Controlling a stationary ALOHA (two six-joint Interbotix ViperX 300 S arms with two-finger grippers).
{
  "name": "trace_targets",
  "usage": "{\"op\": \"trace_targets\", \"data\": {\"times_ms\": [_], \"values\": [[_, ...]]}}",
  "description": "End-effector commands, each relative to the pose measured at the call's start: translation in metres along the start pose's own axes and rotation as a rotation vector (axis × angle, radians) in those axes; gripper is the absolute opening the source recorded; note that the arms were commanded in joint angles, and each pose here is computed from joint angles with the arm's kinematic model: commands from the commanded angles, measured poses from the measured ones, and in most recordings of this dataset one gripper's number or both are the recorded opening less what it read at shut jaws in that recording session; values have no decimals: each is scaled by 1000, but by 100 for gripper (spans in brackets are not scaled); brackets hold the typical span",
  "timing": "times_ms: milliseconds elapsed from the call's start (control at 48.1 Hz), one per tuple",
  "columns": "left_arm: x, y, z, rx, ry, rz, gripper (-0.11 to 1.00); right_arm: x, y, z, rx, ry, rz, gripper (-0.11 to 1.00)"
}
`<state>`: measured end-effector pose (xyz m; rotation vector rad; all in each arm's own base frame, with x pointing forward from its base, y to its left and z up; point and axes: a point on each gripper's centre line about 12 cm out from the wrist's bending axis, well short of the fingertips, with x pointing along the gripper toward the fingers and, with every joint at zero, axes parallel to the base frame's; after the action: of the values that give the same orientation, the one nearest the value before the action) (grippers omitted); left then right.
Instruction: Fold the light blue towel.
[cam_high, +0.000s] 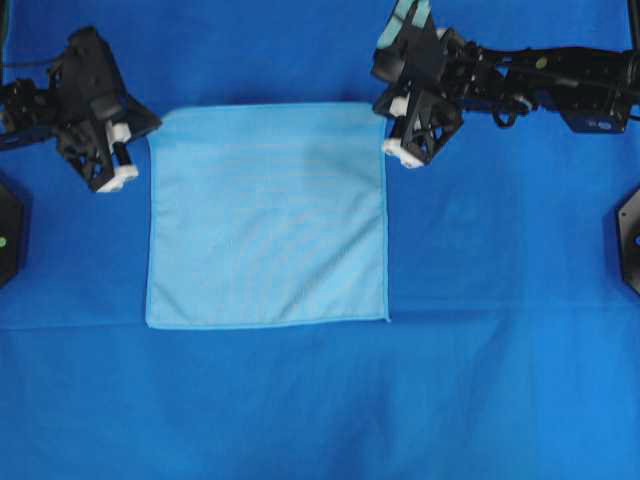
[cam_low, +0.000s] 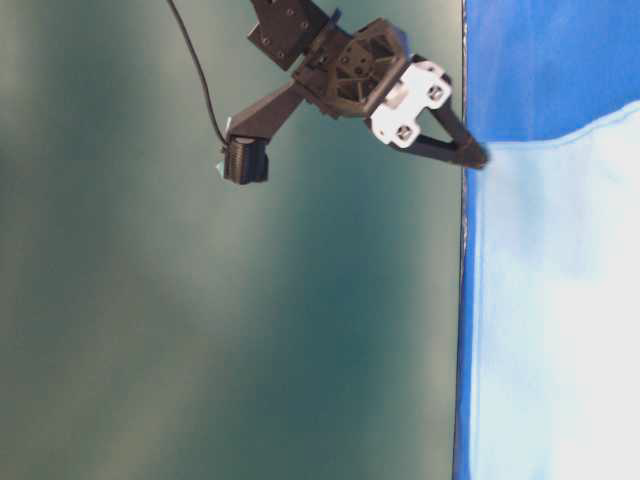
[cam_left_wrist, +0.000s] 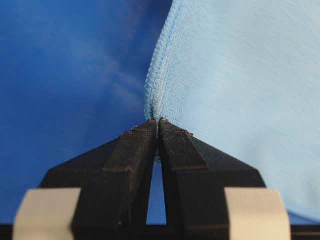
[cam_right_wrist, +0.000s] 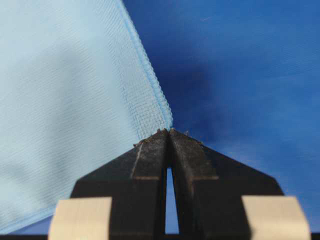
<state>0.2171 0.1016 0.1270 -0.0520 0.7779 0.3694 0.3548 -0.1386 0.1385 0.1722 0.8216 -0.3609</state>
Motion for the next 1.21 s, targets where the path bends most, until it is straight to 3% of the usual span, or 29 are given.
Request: {"op": "trace_targets", "data": {"times_ms": [0,104,229,457,582,686,811,1185], "values": [[-6,-19,1,50,-21,-57,2,-11,16,7,-16,-36,31,1],[-12,-40,-5,94,-15,-122,2,-15,39,1,-29,-27,76,1],[-18,-59,-13,108,14,-189,2,-20,69,-10,-40,-7,138,1],[-27,-100,-21,107,45,-321,2,-31,127,-28,-35,27,255,1],[-34,-129,-24,76,64,-408,2,-37,149,-35,-40,40,297,1],[-38,-150,-26,54,81,-467,2,-40,161,-40,-39,51,319,1],[-40,-171,-26,63,105,-513,2,-43,168,-44,-45,56,334,1],[-30,-182,-29,85,141,-511,2,-45,175,-46,-53,53,349,1]]}}
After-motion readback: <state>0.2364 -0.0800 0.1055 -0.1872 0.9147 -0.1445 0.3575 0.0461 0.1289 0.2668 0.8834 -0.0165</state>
